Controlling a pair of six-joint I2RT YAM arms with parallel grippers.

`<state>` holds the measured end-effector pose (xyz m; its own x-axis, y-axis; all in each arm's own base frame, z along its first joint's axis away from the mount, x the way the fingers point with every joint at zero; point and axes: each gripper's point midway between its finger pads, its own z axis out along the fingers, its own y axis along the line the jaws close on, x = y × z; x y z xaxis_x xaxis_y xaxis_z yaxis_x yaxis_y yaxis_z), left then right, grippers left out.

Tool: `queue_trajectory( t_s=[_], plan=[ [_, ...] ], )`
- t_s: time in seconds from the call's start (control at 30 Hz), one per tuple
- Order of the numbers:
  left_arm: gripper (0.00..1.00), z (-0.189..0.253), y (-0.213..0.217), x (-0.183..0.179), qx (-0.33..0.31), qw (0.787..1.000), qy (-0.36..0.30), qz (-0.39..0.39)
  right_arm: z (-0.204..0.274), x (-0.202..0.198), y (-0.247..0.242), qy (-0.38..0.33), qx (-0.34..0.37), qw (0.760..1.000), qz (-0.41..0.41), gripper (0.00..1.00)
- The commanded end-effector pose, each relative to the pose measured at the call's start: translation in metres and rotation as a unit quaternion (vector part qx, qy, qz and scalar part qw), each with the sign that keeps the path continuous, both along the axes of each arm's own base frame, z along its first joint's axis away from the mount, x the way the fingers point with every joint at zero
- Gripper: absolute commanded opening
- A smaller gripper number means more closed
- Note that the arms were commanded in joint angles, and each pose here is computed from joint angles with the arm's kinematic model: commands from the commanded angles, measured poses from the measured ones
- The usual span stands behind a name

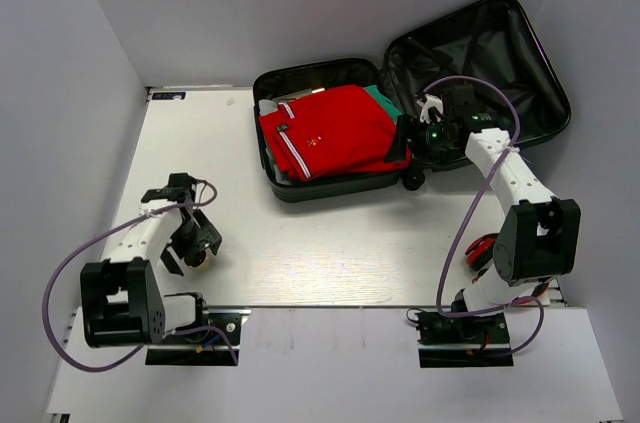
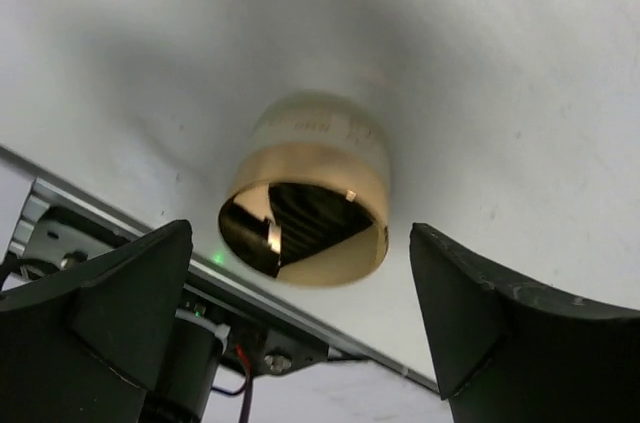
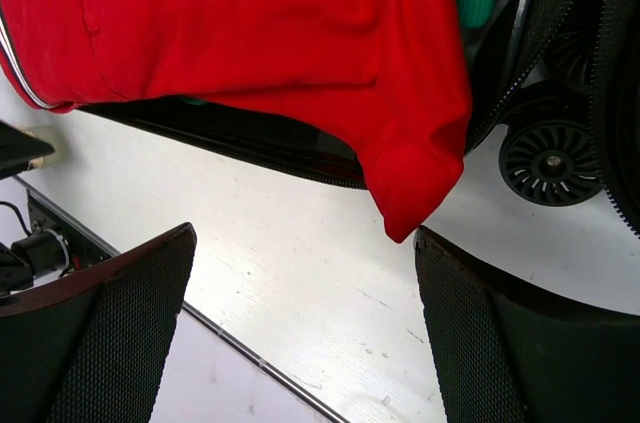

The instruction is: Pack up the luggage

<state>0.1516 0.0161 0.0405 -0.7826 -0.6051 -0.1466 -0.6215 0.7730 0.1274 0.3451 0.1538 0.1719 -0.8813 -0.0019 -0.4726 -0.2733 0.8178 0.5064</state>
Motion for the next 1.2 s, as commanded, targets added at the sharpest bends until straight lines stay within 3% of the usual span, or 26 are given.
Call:
queue_trajectory(
  t_s=[0.0, 0.07, 0.17, 0.2, 0.23, 0.33, 0.4, 0.57, 0.67, 0.7, 0.73, 0.8, 0.83, 0.9, 0.93, 1.0, 1.03, 1.07, 1.1, 1.13, 1.17],
  plan=[
    [1.00, -0.009, 0.008, 0.024, 0.020, 0.999, -0.031, -0.008, 0.013, -0.001, 0.004, -0.025, 0.011, 1.000, 0.012, 0.90],
    [0.98, -0.014, 0.009, 0.026, 0.022, 1.000, -0.006, -0.011, 0.014, -0.003, 0.002, -0.024, 0.006, 1.000, 0.010, 0.90],
    [0.73, -0.015, 0.004, 0.029, 0.009, 0.999, 0.016, -0.029, 0.021, -0.001, -0.001, -0.039, 0.002, 0.999, 0.006, 0.90],
    [0.56, -0.016, 0.001, 0.026, 0.000, 0.999, 0.029, -0.031, 0.021, -0.002, 0.001, -0.040, 0.002, 0.999, 0.013, 0.90],
    [0.46, -0.014, -0.002, 0.027, 0.001, 0.999, 0.029, -0.040, 0.022, -0.003, 0.001, -0.042, 0.001, 0.999, 0.014, 0.90],
    [0.20, -0.006, -0.006, 0.031, -0.008, 0.999, 0.013, -0.048, 0.024, -0.002, -0.001, -0.050, -0.002, 0.999, 0.013, 0.90],
    [0.10, 0.006, -0.015, 0.043, -0.029, 0.998, -0.031, -0.055, 0.025, -0.002, -0.003, -0.050, -0.006, 0.999, 0.009, 0.90],
    [0.08, 0.055, -0.032, 0.100, -0.072, 0.981, -0.159, -0.084, 0.027, -0.001, -0.007, -0.055, -0.014, 0.998, 0.002, 0.90],
    [0.08, 0.129, -0.057, 0.178, -0.099, 0.941, -0.294, -0.132, 0.030, 0.000, -0.009, -0.060, -0.014, 0.998, -0.003, 0.90],
    [0.08, 0.143, -0.068, 0.191, -0.105, 0.932, -0.314, -0.149, 0.032, 0.000, -0.008, -0.061, -0.014, 0.998, -0.004, 0.90],
    [0.08, 0.176, -0.074, 0.233, -0.102, 0.916, -0.354, -0.161, 0.035, 0.001, -0.009, -0.065, -0.016, 0.998, -0.009, 0.90],
    [0.08, 0.197, -0.097, 0.260, -0.109, 0.901, -0.375, -0.190, 0.042, 0.002, -0.013, -0.077, -0.021, 0.997, -0.021, 0.90],
    [0.07, 0.216, -0.107, 0.303, -0.106, 0.888, -0.401, -0.201, 0.045, 0.004, -0.018, -0.085, -0.028, 0.995, -0.035, 0.90],
    [0.07, 0.205, -0.132, 0.340, -0.117, 0.881, -0.403, -0.219, 0.050, 0.007, -0.028, -0.106, -0.047, 0.991, -0.065, 0.90],
    [0.07, 0.235, -0.144, 0.361, -0.119, 0.859, -0.443, -0.228, 0.051, 0.007, -0.032, -0.111, -0.054, 0.989, -0.076, 0.90],
    [0.07, 0.240, -0.173, 0.416, -0.128, 0.831, -0.483, -0.246, 0.049, 0.011, -0.051, -0.123, -0.087, 0.981, -0.126, 0.90],
    [0.07, 0.261, -0.184, 0.439, -0.124, 0.794, -0.534, -0.261, 0.052, 0.011, -0.056, -0.130, -0.093, 0.977, -0.137, 0.90],
    [0.07, 0.226, -0.196, 0.459, -0.127, 0.801, -0.524, -0.262, 0.051, 0.014, -0.067, -0.129, -0.110, 0.970, -0.171, 0.90],
    [0.08, 0.221, -0.206, 0.467, -0.122, 0.796, -0.532, -0.260, 0.051, 0.014, -0.070, -0.125, -0.115, 0.969, -0.180, 0.90],
    [0.10, 0.238, -0.211, 0.485, -0.112, 0.763, -0.584, -0.255, 0.048, 0.011, -0.073, -0.115, -0.122, 0.968, -0.187, 0.90],
    [0.12, 0.197, -0.219, 0.493, -0.116, 0.775, -0.565, -0.258, 0.046, 0.011, -0.085, -0.108, -0.142, 0.960, -0.215, 0.90]
  ],
)
